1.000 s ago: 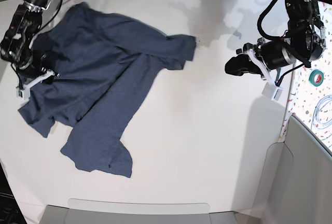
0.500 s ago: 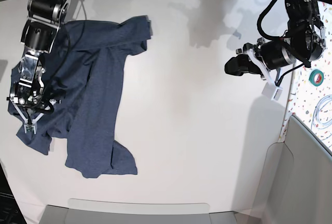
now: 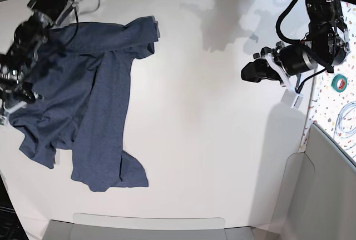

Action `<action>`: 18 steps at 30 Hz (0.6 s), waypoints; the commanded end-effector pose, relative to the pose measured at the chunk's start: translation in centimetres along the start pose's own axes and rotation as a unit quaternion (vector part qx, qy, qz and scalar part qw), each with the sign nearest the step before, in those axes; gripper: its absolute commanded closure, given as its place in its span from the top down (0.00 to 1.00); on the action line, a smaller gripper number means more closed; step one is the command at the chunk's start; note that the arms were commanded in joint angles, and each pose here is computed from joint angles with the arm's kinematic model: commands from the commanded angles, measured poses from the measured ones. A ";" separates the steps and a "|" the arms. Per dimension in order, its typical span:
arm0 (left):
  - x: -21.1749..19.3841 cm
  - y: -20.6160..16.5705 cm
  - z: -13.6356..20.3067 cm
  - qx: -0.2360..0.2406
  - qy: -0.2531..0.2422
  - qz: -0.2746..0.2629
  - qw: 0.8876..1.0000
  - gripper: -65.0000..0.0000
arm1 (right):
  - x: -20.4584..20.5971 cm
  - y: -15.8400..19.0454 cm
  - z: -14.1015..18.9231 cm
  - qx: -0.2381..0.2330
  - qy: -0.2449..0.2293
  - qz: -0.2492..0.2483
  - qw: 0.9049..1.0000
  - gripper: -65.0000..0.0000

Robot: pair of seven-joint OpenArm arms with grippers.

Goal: Layout the t-shirt on the table in an organized manner, then fold the t-shirt properly
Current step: 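Lift the shirt side with the right gripper and lay it flatter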

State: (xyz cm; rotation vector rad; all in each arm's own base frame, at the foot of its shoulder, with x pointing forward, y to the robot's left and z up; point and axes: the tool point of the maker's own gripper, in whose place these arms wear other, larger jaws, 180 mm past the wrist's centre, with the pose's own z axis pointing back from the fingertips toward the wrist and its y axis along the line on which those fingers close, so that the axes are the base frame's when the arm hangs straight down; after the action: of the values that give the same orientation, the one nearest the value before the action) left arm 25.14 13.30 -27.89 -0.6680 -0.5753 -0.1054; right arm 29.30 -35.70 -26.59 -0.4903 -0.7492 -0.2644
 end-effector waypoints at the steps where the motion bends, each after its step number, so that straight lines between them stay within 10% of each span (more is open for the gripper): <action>1: 1.9 -0.6 0.5 -0.005 -0.024 -0.020 1.000 0.08 | -0.1 0.3 1.2 0.002 -0.015 0.004 1.000 0.44; 10: 5.2 -2.1 -0.6 -0.034 -0.054 -0.033 0.997 0.13 | -9.4 8.9 4.3 0.141 0.037 -0.009 0.989 0.38; 18: 4.1 -2.7 -2.0 -0.049 -0.026 -0.033 0.998 0.13 | -14.0 8.0 4.8 0.140 0.086 0.034 0.986 0.16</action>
State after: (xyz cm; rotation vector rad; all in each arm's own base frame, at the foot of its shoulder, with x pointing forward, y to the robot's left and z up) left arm 28.25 10.08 -26.57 -0.7428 -0.6088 -0.1697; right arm 19.34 -25.28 -36.82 -0.2065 -0.5598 -0.1388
